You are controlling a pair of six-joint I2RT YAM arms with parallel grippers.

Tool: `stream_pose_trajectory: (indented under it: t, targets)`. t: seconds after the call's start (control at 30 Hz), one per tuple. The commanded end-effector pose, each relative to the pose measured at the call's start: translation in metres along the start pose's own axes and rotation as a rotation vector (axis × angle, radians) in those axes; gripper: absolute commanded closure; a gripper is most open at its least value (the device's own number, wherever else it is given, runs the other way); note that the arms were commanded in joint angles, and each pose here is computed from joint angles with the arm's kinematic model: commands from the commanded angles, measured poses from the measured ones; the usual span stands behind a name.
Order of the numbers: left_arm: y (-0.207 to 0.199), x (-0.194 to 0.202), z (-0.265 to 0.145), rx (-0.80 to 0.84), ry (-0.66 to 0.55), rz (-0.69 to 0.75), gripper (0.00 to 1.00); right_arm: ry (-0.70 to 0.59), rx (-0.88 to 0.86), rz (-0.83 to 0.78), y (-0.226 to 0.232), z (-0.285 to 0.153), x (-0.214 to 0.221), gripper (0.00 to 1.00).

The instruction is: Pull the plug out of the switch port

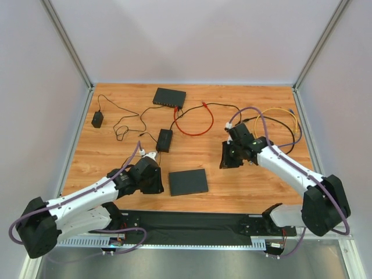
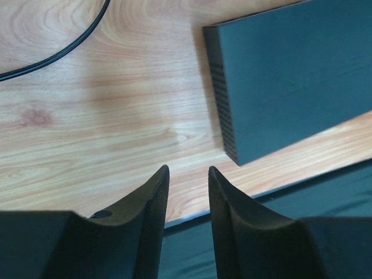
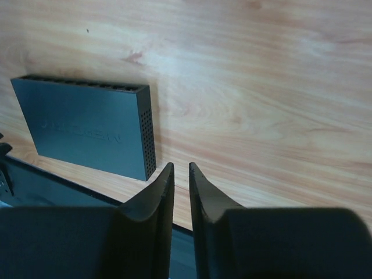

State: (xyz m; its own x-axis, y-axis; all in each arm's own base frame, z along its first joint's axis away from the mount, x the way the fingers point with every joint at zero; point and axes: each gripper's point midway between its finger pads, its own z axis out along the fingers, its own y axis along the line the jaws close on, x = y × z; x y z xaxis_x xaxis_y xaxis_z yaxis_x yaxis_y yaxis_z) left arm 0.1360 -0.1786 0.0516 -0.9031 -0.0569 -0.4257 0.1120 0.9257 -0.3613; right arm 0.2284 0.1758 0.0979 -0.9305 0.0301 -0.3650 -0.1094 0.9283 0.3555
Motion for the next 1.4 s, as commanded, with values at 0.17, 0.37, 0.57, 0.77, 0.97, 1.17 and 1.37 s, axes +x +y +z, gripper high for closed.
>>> stream_pose_trajectory:
  t: [0.17,0.37,0.57,0.77,0.97,1.17,1.37]
  targets:
    - [-0.009,-0.004,0.017,-0.026,0.052,0.016,0.65,0.084,0.093,-0.090,0.016,0.046,0.037,0.95]
    - [-0.034,0.000,0.028,0.083,0.108,0.024,0.69,0.103,0.108,-0.101,0.012,0.058,0.056,0.96]
    - [-0.045,0.009,0.037,0.123,0.158,0.018,0.71,0.111,0.076,-0.085,0.016,0.068,0.063,0.95]
    - [-0.052,0.017,0.036,0.146,0.168,0.019,0.71,0.142,0.039,-0.100,0.033,0.083,0.062,0.95]
    - [-0.089,0.035,0.039,0.221,0.205,0.053,0.71,0.112,-0.009,-0.113,0.063,0.086,0.035,0.94]
    - [-0.135,0.046,0.042,0.283,0.239,0.100,0.71,0.070,-0.080,-0.131,0.107,0.084,-0.008,0.94]
    - [-0.121,0.027,0.014,0.255,0.135,0.120,0.68,-0.052,0.163,-0.201,0.067,0.053,-0.044,0.89]
